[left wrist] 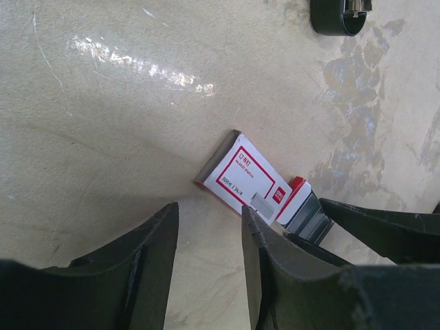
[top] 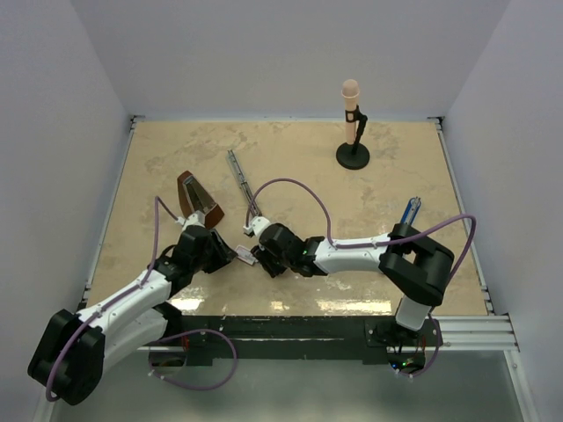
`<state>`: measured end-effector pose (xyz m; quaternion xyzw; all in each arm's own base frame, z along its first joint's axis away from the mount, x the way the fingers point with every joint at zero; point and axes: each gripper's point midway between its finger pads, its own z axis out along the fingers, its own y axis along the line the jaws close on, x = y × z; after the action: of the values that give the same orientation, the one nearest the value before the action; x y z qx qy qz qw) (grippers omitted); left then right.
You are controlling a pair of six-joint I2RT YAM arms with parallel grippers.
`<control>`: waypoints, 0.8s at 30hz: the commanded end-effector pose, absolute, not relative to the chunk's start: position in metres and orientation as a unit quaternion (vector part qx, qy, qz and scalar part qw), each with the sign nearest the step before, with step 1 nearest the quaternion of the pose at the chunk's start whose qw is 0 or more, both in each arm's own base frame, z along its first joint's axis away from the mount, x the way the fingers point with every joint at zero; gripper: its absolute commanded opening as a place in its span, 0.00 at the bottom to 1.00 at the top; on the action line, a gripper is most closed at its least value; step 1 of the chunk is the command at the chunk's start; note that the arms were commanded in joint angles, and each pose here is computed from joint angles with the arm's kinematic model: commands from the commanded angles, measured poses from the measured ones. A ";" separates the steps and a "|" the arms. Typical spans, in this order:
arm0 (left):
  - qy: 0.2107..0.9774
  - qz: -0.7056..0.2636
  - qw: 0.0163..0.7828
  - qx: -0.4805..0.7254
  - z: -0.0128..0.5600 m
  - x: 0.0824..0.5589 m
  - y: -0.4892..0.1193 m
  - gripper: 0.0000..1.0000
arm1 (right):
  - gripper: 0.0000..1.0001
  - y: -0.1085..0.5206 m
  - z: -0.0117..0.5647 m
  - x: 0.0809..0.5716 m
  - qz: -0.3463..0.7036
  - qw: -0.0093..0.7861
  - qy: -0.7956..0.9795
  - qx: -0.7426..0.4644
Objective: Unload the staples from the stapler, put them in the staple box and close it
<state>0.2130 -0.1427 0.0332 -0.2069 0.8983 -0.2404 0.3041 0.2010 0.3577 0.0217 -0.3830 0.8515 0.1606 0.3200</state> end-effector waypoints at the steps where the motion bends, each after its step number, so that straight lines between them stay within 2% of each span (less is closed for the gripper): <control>1: 0.886 -0.258 0.329 -0.199 0.050 0.228 -0.149 0.45 | 0.38 0.349 0.002 0.186 0.147 0.291 0.859 -0.394; 16: 0.876 -0.251 0.373 -0.175 0.068 0.246 -0.148 0.43 | 0.37 0.345 0.003 0.176 0.157 0.281 0.871 -0.371; 24: 0.892 -0.222 0.367 -0.142 0.060 0.256 -0.150 0.43 | 0.37 0.347 0.005 0.172 0.173 0.282 0.870 -0.366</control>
<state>0.2335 -0.1468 0.0430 -0.1662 0.9015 -0.2259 0.3296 0.1936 0.3598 0.0201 -0.3580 0.8593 0.1758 0.3202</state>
